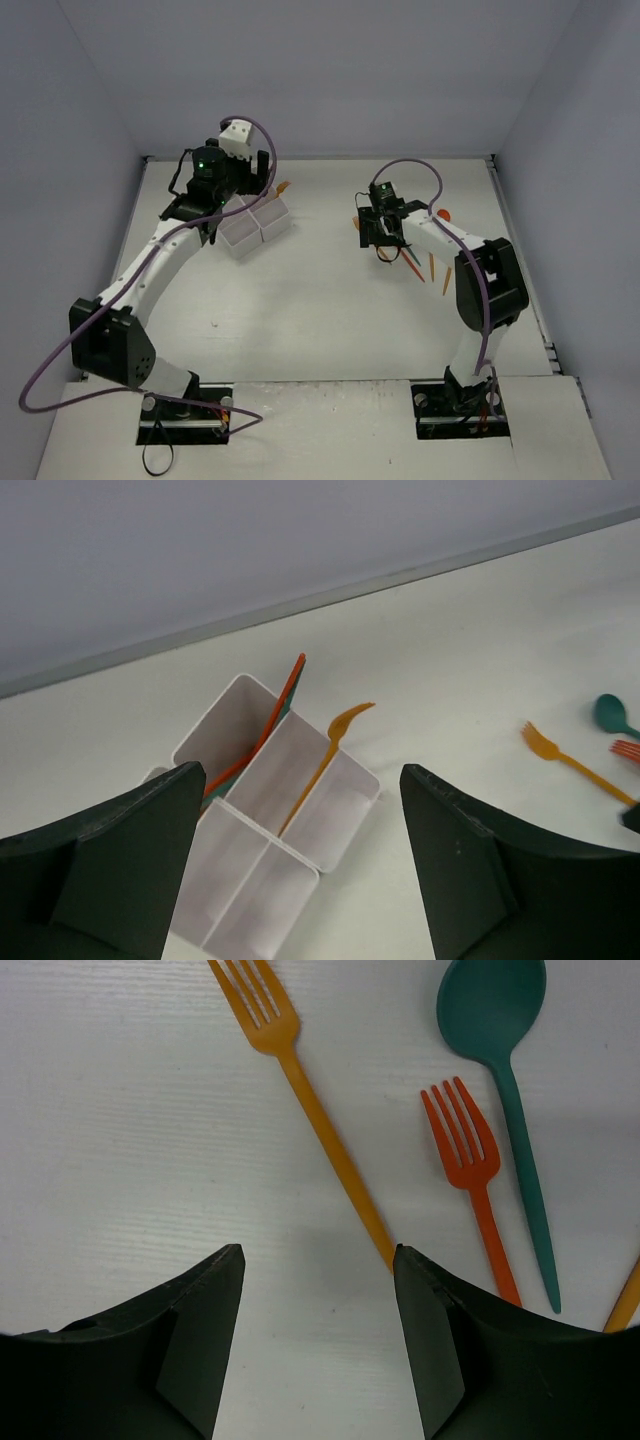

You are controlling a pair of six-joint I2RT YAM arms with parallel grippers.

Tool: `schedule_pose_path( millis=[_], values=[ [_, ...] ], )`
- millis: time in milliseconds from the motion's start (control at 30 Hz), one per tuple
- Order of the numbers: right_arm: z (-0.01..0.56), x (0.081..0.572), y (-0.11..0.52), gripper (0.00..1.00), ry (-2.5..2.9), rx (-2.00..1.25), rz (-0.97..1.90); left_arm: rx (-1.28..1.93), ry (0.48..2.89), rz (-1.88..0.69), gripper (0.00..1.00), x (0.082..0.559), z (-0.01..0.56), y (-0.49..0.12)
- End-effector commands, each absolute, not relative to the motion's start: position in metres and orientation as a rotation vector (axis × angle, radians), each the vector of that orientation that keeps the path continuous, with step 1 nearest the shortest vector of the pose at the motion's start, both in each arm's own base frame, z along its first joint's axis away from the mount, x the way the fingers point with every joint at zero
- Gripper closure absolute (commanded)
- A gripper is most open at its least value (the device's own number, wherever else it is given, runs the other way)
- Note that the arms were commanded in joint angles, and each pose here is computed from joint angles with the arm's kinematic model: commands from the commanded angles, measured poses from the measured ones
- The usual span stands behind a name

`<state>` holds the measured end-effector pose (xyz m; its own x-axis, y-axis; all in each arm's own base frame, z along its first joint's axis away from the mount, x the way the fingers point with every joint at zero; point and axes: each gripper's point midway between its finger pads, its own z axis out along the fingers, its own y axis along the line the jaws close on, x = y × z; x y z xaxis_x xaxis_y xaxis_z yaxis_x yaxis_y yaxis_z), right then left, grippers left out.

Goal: Sort the eating utensils into containers

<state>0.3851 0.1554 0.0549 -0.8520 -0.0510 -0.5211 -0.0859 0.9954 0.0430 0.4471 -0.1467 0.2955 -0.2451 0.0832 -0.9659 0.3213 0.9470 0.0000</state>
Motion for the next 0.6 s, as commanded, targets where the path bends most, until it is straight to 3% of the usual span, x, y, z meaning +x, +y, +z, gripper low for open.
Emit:
schedule_pose_path(
  millis=[0, 300, 567],
  values=[
    [0.063, 0.417, 0.162, 0.42, 2.546, -0.116, 0.096, 0.168, 1.914, -0.346, 0.21, 0.396, 0.315, -0.139],
    [0.018, 0.429, 0.166, 0.48, 2.63, -0.15, 0.073, 0.148, 2.009, -0.267, 0.2, 0.331, 0.301, -0.107],
    [0.007, 0.41, 0.175, 0.94, 2.678, -0.197, 0.139, 0.105, 2.042, -0.387, 0.2, 0.315, 0.294, -0.119]
  ],
)
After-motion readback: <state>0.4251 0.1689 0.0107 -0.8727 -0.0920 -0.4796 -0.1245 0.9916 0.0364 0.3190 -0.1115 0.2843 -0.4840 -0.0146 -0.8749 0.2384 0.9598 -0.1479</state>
